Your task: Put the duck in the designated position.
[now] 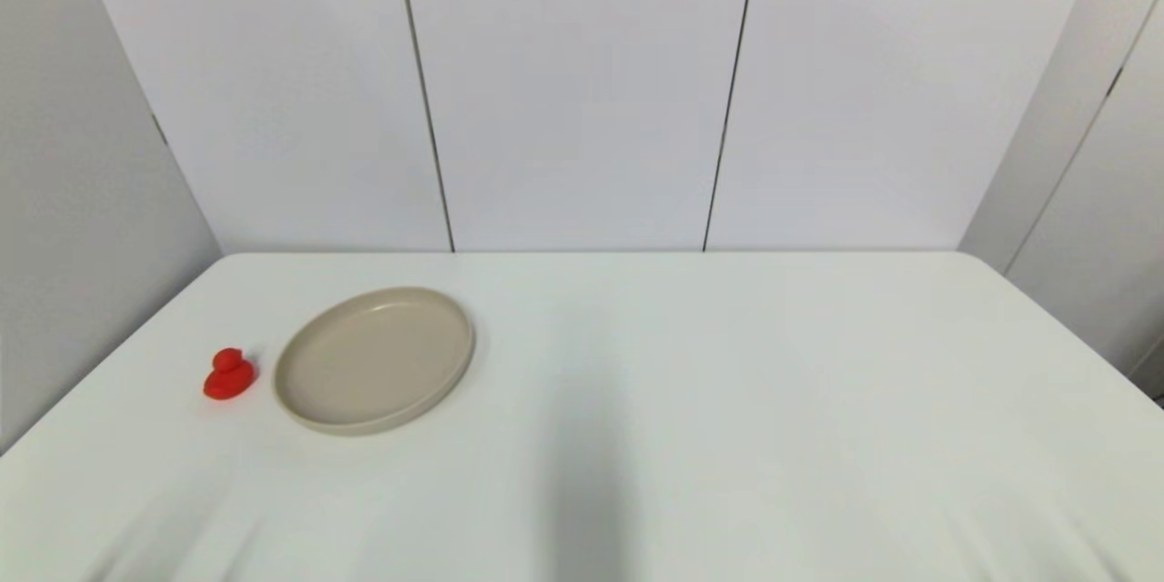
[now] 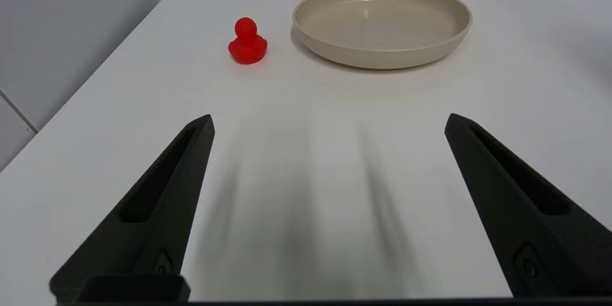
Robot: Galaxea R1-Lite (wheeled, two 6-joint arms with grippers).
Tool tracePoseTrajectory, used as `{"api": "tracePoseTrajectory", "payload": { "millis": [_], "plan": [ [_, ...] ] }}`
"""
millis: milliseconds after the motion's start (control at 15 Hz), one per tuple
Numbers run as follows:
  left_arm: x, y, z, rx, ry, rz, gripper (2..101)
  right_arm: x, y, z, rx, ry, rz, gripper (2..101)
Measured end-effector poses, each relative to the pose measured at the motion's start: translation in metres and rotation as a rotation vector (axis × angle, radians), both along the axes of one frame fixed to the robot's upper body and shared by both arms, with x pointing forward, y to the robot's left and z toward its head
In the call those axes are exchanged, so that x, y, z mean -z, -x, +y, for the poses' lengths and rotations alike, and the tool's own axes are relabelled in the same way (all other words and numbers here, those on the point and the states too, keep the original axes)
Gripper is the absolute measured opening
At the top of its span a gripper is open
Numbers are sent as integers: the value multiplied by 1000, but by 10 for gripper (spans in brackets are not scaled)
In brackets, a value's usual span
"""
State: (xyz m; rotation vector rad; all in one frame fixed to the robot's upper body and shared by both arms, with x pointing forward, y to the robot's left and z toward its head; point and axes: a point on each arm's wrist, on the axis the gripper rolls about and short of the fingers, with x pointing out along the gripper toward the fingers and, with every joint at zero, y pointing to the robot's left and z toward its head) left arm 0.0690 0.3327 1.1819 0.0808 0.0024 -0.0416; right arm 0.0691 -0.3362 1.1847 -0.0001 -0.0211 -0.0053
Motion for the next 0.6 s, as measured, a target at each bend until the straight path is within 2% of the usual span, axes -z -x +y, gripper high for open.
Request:
{"api": "tracePoseTrajectory", "payload": {
  "millis": [600],
  "plan": [
    [0,0,0,0,0,0,978,0,0,0,4,-3,0,980]
  ]
}}
